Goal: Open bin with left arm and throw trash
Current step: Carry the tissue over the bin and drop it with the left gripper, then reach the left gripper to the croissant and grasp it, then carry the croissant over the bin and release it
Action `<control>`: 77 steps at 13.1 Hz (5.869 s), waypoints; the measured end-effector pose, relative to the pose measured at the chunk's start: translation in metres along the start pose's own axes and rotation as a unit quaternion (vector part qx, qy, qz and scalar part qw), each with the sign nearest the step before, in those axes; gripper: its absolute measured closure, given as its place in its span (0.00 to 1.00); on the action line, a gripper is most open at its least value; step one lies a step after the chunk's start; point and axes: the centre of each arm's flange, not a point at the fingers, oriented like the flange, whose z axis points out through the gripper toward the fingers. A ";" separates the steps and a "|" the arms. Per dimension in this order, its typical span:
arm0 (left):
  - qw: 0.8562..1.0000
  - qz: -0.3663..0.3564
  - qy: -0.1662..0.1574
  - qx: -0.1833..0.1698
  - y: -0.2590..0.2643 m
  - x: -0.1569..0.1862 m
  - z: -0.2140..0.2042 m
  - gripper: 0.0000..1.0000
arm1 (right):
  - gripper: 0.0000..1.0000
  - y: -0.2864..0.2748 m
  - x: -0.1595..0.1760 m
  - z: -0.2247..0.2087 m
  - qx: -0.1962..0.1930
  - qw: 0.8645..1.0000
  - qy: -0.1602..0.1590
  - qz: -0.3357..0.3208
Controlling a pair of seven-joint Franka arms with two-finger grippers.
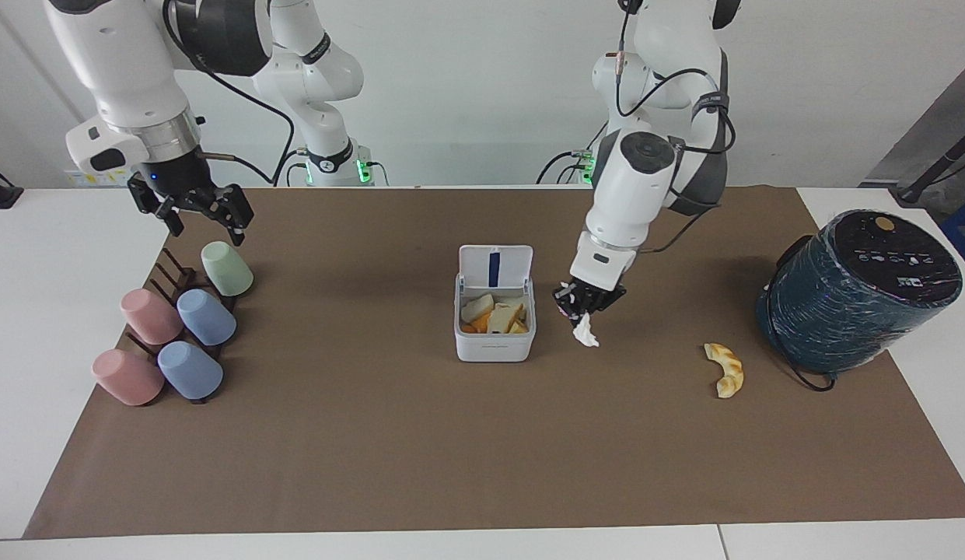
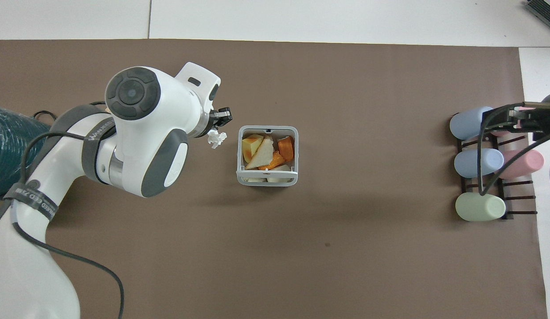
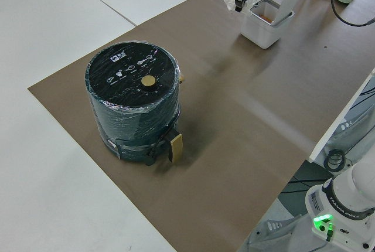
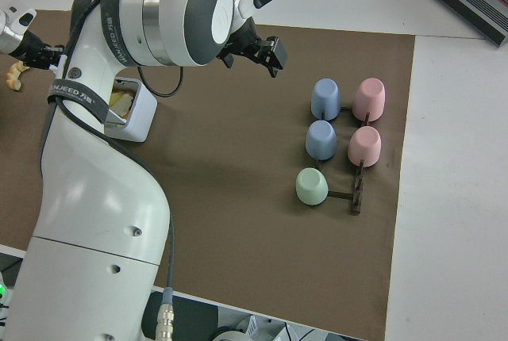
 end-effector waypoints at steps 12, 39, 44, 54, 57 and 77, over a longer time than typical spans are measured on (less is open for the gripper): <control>0.998 -0.050 0.003 -0.029 0.074 -0.081 0.032 0.89 | 0.00 0.001 -0.009 0.006 -0.004 1.000 -0.027 -0.002; 0.978 0.186 0.068 0.060 -0.299 0.144 0.083 0.00 | 0.00 -0.010 -0.025 -0.003 0.026 0.999 -0.037 -0.009; 0.979 0.187 0.054 0.062 -0.318 0.115 0.130 0.04 | 0.00 -0.010 -0.025 -0.003 0.026 0.999 -0.037 -0.009; 0.984 0.161 0.054 0.052 -0.279 0.139 0.085 0.89 | 0.00 -0.010 -0.025 -0.003 0.026 0.999 -0.037 -0.009; 0.992 0.114 0.036 0.042 -0.214 0.139 0.057 0.93 | 0.00 -0.010 -0.025 -0.003 0.026 0.999 -0.037 -0.009; 1.000 -0.018 -0.016 0.004 0.064 -0.089 0.036 0.70 | 0.00 -0.010 -0.025 -0.003 0.026 0.999 -0.037 -0.009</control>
